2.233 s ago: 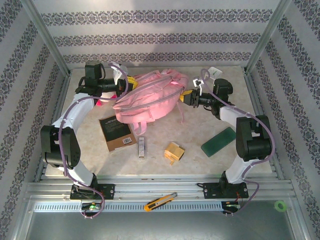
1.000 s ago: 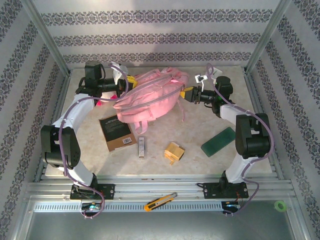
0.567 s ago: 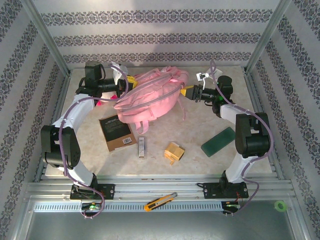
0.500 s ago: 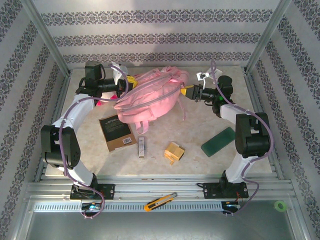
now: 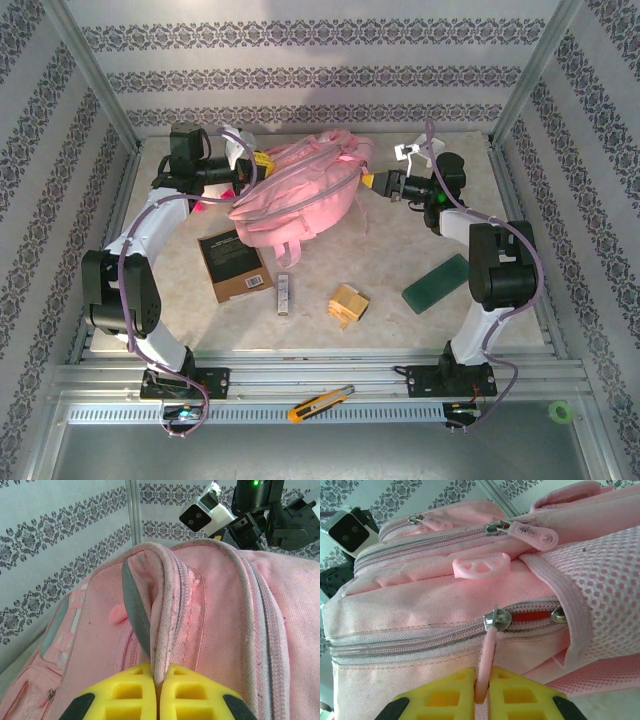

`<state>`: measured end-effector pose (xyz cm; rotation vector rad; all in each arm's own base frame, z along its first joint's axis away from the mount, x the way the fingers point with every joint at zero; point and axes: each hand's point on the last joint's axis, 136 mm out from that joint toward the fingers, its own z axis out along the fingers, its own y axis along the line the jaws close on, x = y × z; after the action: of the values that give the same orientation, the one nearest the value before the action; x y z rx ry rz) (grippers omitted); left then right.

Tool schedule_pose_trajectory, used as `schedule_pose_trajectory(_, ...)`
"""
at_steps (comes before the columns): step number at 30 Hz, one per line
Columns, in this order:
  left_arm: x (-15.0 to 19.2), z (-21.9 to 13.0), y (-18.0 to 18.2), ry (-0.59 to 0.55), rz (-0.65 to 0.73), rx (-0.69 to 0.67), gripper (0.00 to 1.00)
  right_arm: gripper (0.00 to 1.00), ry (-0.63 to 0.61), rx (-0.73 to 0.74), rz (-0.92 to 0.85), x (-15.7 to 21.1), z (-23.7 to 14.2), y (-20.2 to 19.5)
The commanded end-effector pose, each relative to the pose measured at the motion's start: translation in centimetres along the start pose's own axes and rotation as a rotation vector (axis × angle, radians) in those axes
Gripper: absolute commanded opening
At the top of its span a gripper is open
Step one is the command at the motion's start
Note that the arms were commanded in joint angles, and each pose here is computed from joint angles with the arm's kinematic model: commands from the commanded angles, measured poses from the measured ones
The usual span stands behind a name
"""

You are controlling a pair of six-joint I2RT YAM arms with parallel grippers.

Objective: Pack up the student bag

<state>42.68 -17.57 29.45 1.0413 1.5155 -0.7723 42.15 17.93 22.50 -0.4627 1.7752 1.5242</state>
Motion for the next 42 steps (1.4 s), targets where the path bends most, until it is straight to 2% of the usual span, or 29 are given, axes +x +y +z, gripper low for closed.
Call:
schedule_pose_trajectory(1,-4.1,-1.3,-0.6,-0.090,0.166,0.005,0.00,0.06,-0.025,-0.026,-0.082,-1.6,0.0,0.7)
schedule_pose_trajectory(3,-3.9,-1.3,-0.5,-0.084,0.167,-0.005,0.00,0.00,-0.027,-0.031,-0.097,-1.8,0.0,1.0)
schedule_pose_trajectory(6,-3.2,-0.9,0.3,-0.038,0.169,-0.067,0.00,0.00,-0.049,-0.003,-0.097,-2.0,-0.4,1.1)
schedule_pose_trajectory(12,-0.1,0.6,1.3,0.198,0.219,-0.213,0.00,0.00,-0.049,0.176,-0.102,-0.5,-1.5,0.5)
schedule_pose_trajectory(18,2.4,1.4,1.4,0.358,0.260,-0.310,0.00,0.00,0.151,0.398,-0.156,3.8,-2.7,0.4)
schedule_pose_trajectory(24,4.0,3.0,0.6,0.413,0.196,-0.360,0.00,0.00,0.342,0.508,-0.212,7.1,-2.7,1.4)
schedule_pose_trajectory(28,4.4,4.0,-0.3,0.412,0.156,-0.387,0.00,0.00,0.391,0.480,-0.246,8.0,-1.8,3.2)
schedule_pose_trajectory(33,4.6,5.2,-0.5,0.391,0.103,-0.438,0.00,0.00,0.420,0.377,-0.281,9.1,0.1,6.7)
schedule_pose_trajectory(42,4.7,7.1,-0.1,0.302,-0.116,-0.537,0.00,0.00,0.447,0.238,-0.268,12.2,2.9,11.9)
